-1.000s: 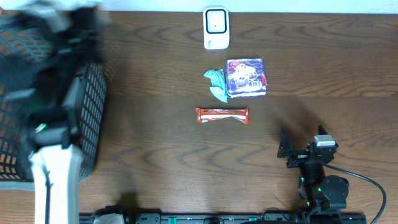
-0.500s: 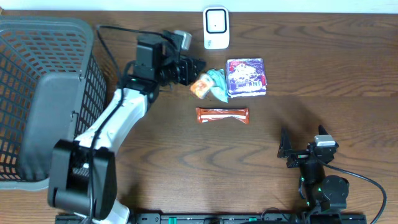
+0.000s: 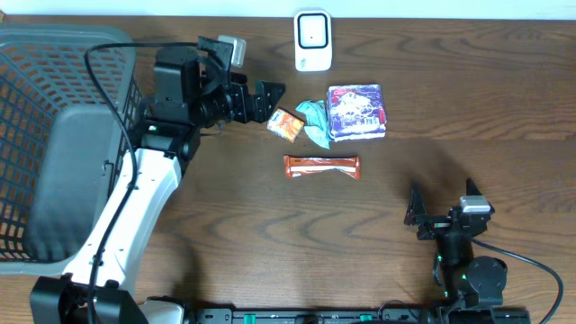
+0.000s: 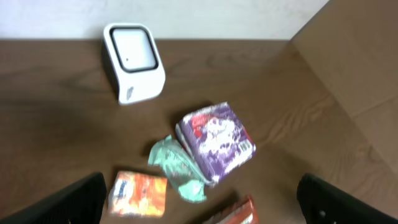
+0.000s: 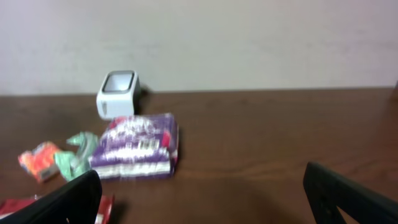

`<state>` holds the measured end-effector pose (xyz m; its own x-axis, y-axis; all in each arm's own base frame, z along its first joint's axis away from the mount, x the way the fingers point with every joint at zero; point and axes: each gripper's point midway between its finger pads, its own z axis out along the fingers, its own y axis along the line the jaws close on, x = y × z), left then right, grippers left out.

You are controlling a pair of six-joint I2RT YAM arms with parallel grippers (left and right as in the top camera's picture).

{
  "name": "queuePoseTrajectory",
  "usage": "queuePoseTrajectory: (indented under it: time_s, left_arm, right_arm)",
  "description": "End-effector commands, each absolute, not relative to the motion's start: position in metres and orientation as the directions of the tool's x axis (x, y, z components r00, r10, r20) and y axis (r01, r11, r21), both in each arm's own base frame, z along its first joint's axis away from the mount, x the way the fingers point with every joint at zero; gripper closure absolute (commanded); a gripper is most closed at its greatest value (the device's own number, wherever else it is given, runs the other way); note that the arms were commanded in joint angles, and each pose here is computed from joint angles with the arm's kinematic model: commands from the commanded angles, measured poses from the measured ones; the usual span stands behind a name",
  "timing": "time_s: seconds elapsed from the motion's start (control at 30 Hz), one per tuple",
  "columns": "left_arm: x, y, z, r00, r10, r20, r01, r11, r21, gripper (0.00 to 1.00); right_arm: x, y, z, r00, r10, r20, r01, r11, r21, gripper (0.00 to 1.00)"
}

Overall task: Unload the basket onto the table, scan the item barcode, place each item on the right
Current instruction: 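Grasp the small orange package in the basket and carry it forward, then reach the right gripper to the purple package and grasp it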

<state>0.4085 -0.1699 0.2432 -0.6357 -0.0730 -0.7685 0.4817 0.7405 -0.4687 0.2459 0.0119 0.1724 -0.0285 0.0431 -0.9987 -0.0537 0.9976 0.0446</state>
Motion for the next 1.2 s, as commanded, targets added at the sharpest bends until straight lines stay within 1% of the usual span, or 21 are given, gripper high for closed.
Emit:
queuePoseTrajectory:
  time_s: [0.0, 0.07, 0.1, 0.13, 0.17, 0.23, 0.27, 0.33, 0.4, 0.47, 0.5, 0.57, 0.63, 0.7, 0.8, 0.9, 1.0, 1.07, 1.1, 1.13, 1.17]
  left_arm:
    - [0.406, -0.164, 0.233, -0.669, -0.067, -0.740, 0.455, 0.750, -0.479, 0.02]
    - [0.401, -0.164, 0.226, -0.699, -0.062, -0.713, 0.436, 0.753, -0.493, 0.02]
    - [0.398, -0.163, 0.222, -0.713, -0.059, -0.699, 0.426, 0.755, -0.498, 0.02]
    - [0.397, -0.163, 0.220, -0.719, -0.058, -0.692, 0.421, 0.756, -0.501, 0.02]
    - [0.395, -0.163, 0.218, -0.729, -0.056, -0.682, 0.414, 0.757, -0.506, 0.02]
    - [0.393, -0.162, 0.216, -0.737, -0.055, -0.673, 0.408, 0.758, -0.509, 0.02]
    - [0.393, -0.162, 0.216, -0.737, -0.055, -0.673, 0.408, 0.758, -0.509, 0.02]
    - [0.393, -0.162, 0.216, -0.737, -0.055, -0.674, 0.408, 0.758, -0.509, 0.02]
    - [0.393, -0.162, 0.216, -0.737, -0.055, -0.673, 0.408, 0.758, -0.509, 0.02]
    - [0.393, -0.162, 0.216, -0.737, -0.055, -0.673, 0.408, 0.758, -0.509, 0.02]
    - [0.393, -0.162, 0.216, -0.737, -0.055, -0.673, 0.408, 0.758, -0.509, 0.02]
    - [0.393, -0.162, 0.216, -0.737, -0.055, -0.673, 0.408, 0.758, -0.509, 0.02]
    - [0.393, -0.162, 0.216, -0.737, -0.055, -0.673, 0.408, 0.758, -0.509, 0.02]
    - [0.393, -0.162, 0.216, -0.737, -0.055, -0.673, 0.408, 0.758, -0.509, 0.02]
    - [0.393, -0.162, 0.216, -0.737, -0.055, -0.673, 0.408, 0.758, -0.509, 0.02]
    - [0.393, -0.162, 0.216, -0.737, -0.055, -0.674, 0.408, 0.758, -0.509, 0.02]
    - [0.393, -0.162, 0.216, -0.737, -0.055, -0.673, 0.408, 0.758, -0.509, 0.02]
    - [0.393, -0.162, 0.216, -0.737, -0.055, -0.673, 0.408, 0.758, -0.509, 0.02]
    - [0.393, -0.162, 0.216, -0.737, -0.055, -0.673, 0.408, 0.758, -0.509, 0.02]
    - [0.393, -0.162, 0.216, -0.737, -0.055, -0.673, 0.408, 0.758, -0.509, 0.02]
    - [0.393, -0.162, 0.216, -0.737, -0.055, -0.673, 0.408, 0.758, -0.509, 0.02]
  right_arm:
    - [0.246, 0.006, 0.167, -0.046, 0.038, -0.998, -0.025, 0.999, 0.039, 0.01]
    - [0.246, -0.005, 0.173, -0.018, 0.015, -1.000, 0.042, 0.999, 0.014, 0.01]
    - [0.246, -0.004, 0.191, 0.054, 0.038, -0.998, 0.031, 0.999, 0.040, 0.01]
    - [0.245, 0.000, 0.199, 0.088, 0.053, -0.995, 0.005, 0.999, 0.054, 0.01]
    - [0.241, 0.015, 0.223, 0.177, 0.068, -0.982, -0.088, 0.995, 0.053, 0.01]
    - [0.230, 0.032, 0.258, 0.317, 0.068, -0.946, -0.190, 0.982, 0.007, 0.01]
    - [0.218, 0.039, 0.285, 0.432, 0.051, -0.901, -0.215, 0.975, -0.048, 0.01]
    - [0.202, 0.038, 0.318, 0.551, 0.049, -0.833, -0.204, 0.976, -0.077, 0.01]
    - [0.194, 0.038, 0.345, 0.599, 0.029, -0.800, -0.188, 0.977, -0.105, 0.01]
    - [0.197, 0.046, 0.370, 0.587, -0.041, -0.808, -0.183, 0.966, -0.183, 0.01]
    - [0.204, 0.053, 0.382, 0.560, -0.095, -0.823, -0.197, 0.950, -0.244, 0.01]
    - [0.233, 0.062, 0.398, 0.439, -0.160, -0.884, -0.247, 0.925, -0.290, 0.01]
    - [0.273, 0.063, 0.399, 0.242, -0.188, -0.952, -0.302, 0.918, -0.258, 0.01]
    - [0.306, 0.064, 0.389, 0.048, -0.207, -0.977, -0.348, 0.913, -0.211, 0.01]
    - [0.339, 0.078, 0.360, -0.208, -0.207, -0.956, -0.463, 0.882, -0.090, 0.01]
    - [0.353, 0.104, 0.323, -0.392, -0.179, -0.903, -0.590, 0.802, 0.097, 0.01]
    - [0.362, 0.122, 0.284, -0.530, -0.137, -0.837, -0.625, 0.730, 0.277, 0.01]
    - [0.372, 0.124, 0.259, -0.595, -0.132, -0.793, -0.603, 0.725, 0.332, 0.01]
    - [0.382, 0.118, 0.239, -0.674, -0.083, -0.734, -0.518, 0.762, 0.389, 0.01]
    - [0.387, 0.112, 0.229, -0.710, -0.049, -0.703, -0.455, 0.794, 0.403, 0.01]
    - [0.396, 0.094, 0.209, -0.773, 0.035, -0.634, -0.296, 0.864, 0.408, 0.01]
